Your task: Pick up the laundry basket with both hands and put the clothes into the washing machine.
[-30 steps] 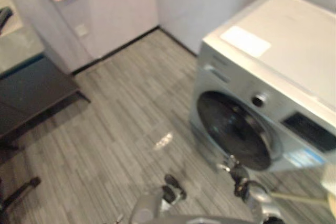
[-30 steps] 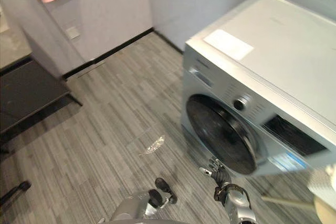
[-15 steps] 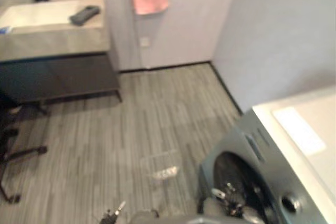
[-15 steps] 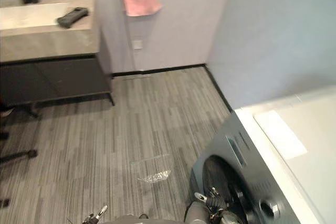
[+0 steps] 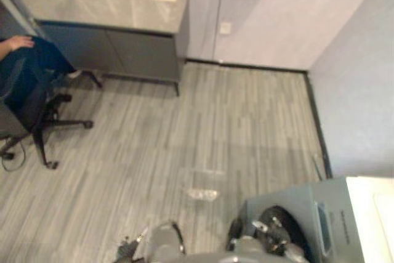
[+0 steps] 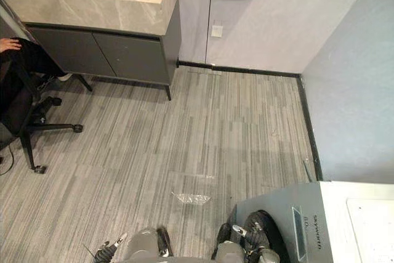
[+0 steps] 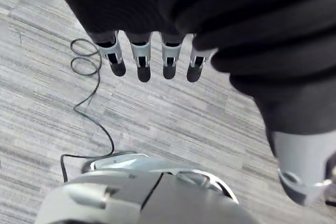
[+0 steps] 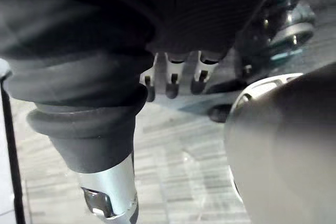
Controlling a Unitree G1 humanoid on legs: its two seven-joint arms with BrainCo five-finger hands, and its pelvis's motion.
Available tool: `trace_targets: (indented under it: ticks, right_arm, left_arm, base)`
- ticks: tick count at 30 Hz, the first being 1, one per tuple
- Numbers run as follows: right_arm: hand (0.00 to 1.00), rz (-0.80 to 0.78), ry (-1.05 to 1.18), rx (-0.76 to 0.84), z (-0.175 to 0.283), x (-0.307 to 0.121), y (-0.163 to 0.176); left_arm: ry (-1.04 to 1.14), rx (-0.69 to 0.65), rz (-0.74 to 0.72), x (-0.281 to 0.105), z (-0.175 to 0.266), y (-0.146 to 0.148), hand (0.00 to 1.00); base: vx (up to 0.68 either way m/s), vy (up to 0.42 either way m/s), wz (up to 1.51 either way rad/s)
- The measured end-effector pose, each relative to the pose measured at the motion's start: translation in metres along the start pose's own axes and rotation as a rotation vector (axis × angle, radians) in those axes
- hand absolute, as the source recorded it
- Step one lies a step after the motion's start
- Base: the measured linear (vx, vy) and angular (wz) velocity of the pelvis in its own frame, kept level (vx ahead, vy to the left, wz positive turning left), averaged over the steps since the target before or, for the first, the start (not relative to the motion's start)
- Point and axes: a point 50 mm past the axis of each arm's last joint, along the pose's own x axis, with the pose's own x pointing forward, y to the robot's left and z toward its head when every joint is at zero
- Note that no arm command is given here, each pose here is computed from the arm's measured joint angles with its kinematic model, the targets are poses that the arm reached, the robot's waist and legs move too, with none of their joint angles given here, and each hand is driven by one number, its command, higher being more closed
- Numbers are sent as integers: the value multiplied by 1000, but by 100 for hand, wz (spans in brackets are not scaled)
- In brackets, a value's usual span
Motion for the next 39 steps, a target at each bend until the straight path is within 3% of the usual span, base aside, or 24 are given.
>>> trace_targets:
  ticks: [15,21,27,39]
  right_arm:
    - [0,91,-15,-107,15,10,31]
    - [0,75,8,-133,9,8,23]
    - [0,41,20,-174,7,7,13]
    - [0,9,71,-179,-14,1,15]
  left_arm:
    - [12,39,-3,-3,-8,6,0]
    - [-14,56,-46,0,0,-1,0]
    - [-20,-97,-37,-2,0,-6,0]
    - [-58,-55,-31,-4,0,-3,0]
  base:
    - [73,168,-3]
    - [160,-175,27]
    - [52,-187,28]
    - [83,99,-14]
